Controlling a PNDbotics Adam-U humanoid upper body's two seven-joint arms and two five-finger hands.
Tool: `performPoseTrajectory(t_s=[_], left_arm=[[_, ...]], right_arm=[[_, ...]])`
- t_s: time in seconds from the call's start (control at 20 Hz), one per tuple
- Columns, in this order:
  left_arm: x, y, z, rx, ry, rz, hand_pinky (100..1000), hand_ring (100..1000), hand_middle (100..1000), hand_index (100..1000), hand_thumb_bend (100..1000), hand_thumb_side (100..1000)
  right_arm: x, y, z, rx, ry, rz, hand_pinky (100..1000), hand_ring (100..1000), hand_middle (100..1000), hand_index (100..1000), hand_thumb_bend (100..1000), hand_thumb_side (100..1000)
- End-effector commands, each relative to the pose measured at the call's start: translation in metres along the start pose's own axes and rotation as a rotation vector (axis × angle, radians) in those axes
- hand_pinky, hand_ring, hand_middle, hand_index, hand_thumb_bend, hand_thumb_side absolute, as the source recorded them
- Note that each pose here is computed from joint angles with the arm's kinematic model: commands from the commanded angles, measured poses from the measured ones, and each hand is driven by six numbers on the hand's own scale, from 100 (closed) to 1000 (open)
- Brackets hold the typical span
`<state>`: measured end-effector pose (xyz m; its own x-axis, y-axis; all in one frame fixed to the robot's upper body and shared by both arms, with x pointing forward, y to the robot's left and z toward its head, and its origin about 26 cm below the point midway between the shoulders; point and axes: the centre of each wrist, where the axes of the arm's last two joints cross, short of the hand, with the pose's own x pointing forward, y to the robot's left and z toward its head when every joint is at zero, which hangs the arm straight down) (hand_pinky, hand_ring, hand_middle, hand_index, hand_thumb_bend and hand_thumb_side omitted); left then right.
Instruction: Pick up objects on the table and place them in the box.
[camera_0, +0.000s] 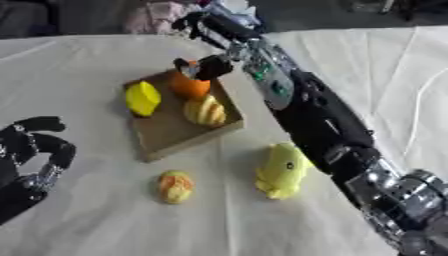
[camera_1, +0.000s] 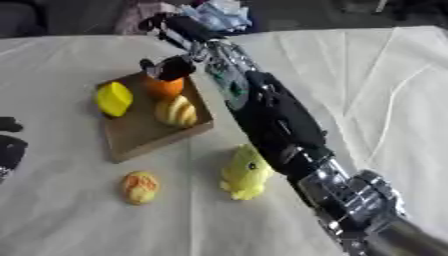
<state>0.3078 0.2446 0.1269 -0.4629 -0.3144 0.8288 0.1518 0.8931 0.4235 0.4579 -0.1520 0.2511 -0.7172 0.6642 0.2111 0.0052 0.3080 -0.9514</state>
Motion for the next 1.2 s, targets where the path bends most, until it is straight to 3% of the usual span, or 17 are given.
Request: performPoseTrajectory(t_s=[0.05, 0.3, 0.55, 0.85, 1.2], left_arm=[[0.003, 0.012, 0.002, 0.040, -0.002, -0.039, 665, 622, 672, 778, 445, 470], [0.000, 0.019, 0.005, 0.090, 0.018, -0.051, 664, 621, 671, 778, 445, 467], [-0.001, 0.022, 0.006, 0.114, 0.029, -0.055, 664, 619, 670, 778, 447, 466], [-0.003, 0.023, 0.006, 0.116, 0.037, -0.059, 665, 619, 670, 778, 449, 467], [-0.003, 0.023, 0.006, 0.107, 0.038, -0.063, 666, 620, 671, 780, 451, 469]], right_arm=[[0.015, -0.039, 0.022, -0.027, -0.100, 0.041, 740, 780, 837, 911, 201, 334], [0.028, -0.054, 0.072, 0.005, -0.171, 0.042, 745, 782, 832, 909, 195, 344], [0.034, -0.050, 0.120, 0.088, -0.211, 0.019, 751, 786, 829, 906, 194, 342], [0.029, -0.029, 0.157, 0.215, -0.171, 0.012, 757, 792, 830, 907, 191, 326], [0.025, 0.009, 0.166, 0.458, -0.176, 0.046, 782, 829, 865, 928, 201, 290]])
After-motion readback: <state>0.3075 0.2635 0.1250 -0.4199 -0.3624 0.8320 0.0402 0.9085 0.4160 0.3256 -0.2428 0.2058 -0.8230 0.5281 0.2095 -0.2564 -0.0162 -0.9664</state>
